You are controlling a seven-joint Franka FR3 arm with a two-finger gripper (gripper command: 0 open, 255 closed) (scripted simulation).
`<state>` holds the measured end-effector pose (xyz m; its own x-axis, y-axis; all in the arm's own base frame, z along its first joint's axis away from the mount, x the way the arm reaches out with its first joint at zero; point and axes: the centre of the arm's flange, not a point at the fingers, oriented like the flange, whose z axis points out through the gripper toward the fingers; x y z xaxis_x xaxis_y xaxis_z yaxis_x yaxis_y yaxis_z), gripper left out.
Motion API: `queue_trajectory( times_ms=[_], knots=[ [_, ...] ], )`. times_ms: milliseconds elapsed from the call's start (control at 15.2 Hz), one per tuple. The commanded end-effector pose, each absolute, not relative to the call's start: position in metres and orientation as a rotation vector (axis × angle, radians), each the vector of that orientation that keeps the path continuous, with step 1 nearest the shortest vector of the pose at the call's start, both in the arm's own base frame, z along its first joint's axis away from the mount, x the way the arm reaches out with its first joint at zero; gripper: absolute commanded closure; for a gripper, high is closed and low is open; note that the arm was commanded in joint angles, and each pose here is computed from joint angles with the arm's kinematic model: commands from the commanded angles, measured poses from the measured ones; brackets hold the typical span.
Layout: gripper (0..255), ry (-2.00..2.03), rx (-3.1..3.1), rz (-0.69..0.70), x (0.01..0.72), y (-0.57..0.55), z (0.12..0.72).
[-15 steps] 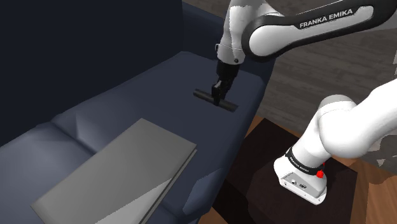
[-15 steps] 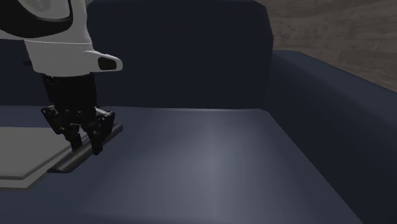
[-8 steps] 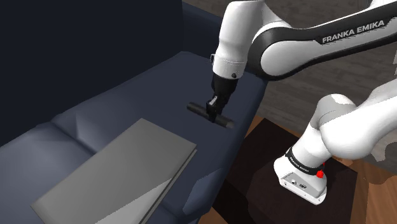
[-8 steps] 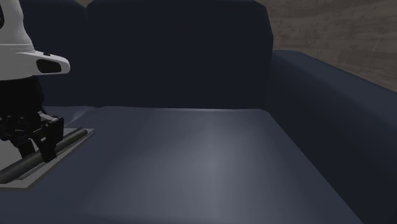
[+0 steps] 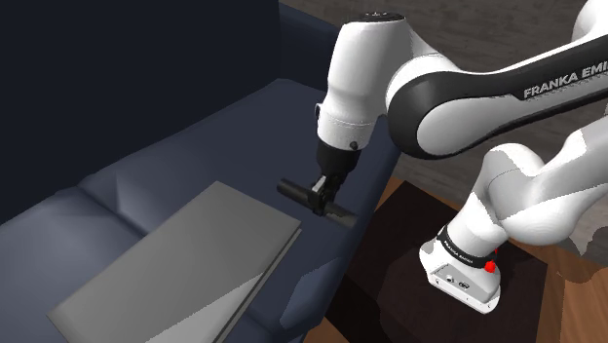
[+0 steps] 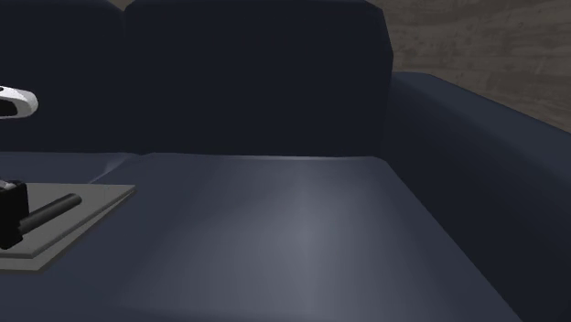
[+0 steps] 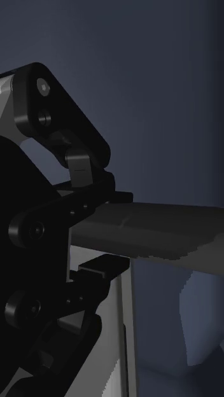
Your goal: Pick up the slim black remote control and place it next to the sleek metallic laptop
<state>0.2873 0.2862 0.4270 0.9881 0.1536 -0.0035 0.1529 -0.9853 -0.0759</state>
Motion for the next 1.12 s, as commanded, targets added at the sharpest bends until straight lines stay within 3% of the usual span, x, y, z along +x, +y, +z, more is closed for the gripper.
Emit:
queue_trajectory(
  times_ms=[0, 1056],
  knots=[
    [255, -0.235, -3.057, 0.014, 0.286, 0.287, 0.418],
    [255, -0.235, -3.057, 0.014, 0.286, 0.287, 0.34]
  ],
)
